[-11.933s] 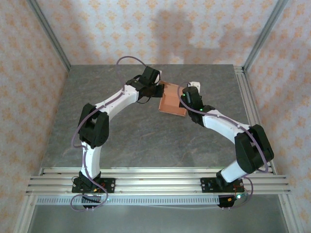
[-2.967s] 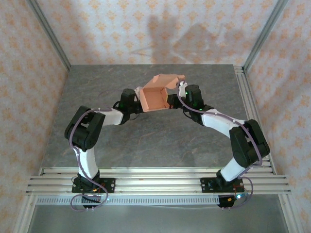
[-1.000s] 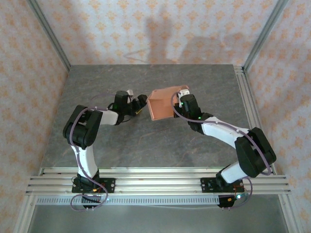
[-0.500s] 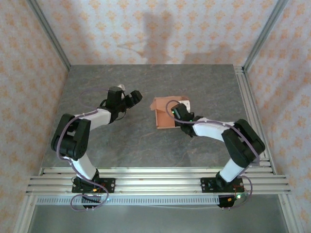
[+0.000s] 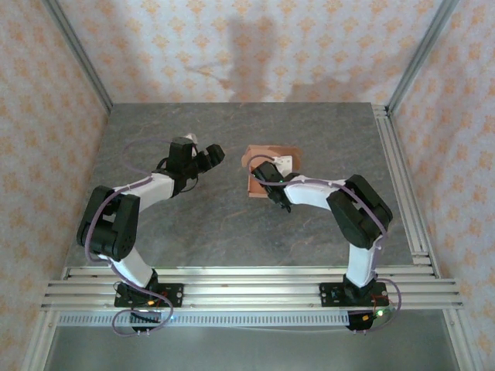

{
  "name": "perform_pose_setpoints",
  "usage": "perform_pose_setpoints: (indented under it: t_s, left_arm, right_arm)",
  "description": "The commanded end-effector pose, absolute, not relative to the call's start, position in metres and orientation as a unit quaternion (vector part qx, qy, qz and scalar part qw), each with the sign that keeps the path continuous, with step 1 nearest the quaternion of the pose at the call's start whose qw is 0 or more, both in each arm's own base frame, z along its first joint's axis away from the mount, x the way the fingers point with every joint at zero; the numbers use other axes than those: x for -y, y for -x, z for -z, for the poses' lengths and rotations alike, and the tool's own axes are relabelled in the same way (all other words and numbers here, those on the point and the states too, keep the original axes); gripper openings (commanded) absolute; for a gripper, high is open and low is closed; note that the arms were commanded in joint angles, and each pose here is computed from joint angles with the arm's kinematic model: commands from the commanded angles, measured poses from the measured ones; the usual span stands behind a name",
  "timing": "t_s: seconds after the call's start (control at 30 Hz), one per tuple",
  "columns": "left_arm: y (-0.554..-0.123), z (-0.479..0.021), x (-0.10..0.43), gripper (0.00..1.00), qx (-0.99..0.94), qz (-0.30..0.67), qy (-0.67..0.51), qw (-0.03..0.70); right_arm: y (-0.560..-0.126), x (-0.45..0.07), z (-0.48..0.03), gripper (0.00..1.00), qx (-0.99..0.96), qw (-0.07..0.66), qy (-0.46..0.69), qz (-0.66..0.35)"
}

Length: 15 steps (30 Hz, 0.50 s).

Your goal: Fold the paper box

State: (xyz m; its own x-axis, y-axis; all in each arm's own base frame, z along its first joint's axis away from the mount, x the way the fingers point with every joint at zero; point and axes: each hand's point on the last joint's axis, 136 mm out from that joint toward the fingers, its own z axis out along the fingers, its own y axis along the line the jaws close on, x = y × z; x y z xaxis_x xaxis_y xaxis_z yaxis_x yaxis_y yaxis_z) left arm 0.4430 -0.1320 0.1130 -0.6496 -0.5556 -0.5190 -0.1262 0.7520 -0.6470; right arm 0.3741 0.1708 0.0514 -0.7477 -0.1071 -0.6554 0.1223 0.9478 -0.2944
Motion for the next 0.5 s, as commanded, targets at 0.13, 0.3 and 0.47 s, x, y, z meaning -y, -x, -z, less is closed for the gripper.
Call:
perform_pose_setpoints:
  t_s: [0.13,0.3,0.47]
  left_arm:
    - [-0.439,-0.134,0.130,0.94,-0.865,0.272,0.159,0.391]
    - [-0.436,-0.142,0.130,0.95,-0.868,0.261,0.139,0.398]
    - [-0.433,-0.156,0.137,0.97,-0.868,0.253,0.091,0.417]
  right_arm:
    - [-0.366,-0.183,-0.056,0.27,-0.932,0.346,0.002,0.103]
    - [-0.367,-0.191,-0.078,0.43,-0.925,0.376,0.001,0.052]
    - [-0.358,-0.193,-0.094,0.61,-0.920,0.391,0.020,0.014]
